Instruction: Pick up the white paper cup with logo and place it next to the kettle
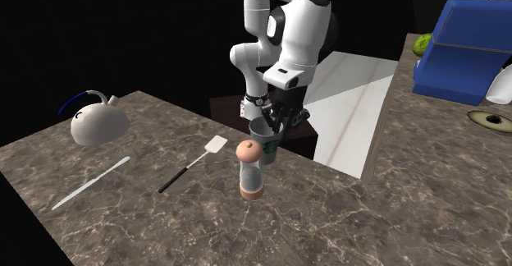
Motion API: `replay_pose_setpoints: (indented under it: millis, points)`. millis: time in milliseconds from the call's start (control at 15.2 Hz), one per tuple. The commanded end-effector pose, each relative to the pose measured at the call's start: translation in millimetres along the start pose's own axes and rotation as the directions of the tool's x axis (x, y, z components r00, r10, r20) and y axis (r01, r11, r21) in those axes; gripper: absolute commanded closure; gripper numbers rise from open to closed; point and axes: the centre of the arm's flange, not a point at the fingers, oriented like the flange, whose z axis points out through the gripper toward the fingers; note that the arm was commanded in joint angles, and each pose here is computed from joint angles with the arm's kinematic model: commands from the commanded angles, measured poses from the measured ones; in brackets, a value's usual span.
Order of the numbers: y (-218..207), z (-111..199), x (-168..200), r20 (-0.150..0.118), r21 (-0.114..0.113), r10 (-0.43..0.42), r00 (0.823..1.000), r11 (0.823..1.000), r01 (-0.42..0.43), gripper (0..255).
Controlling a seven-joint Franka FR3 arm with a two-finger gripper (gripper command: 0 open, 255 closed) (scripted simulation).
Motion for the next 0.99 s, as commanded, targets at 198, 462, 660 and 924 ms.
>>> replay_pose_setpoints:
  millis: [198,462,660,924]
  points:
    - [4,-27,1,0.000,0.000,0.000,1.000,1.000,0.000,255]
    - [8,-48,2,0.000,0.000,0.000,1.000,1.000,0.000,255]
    - [10,-64,3,0.000,0.000,0.000,1.000,1.000,0.000,255]
    - [13,-85,3,0.000,0.000,0.000,1.000,1.000,0.000,255]
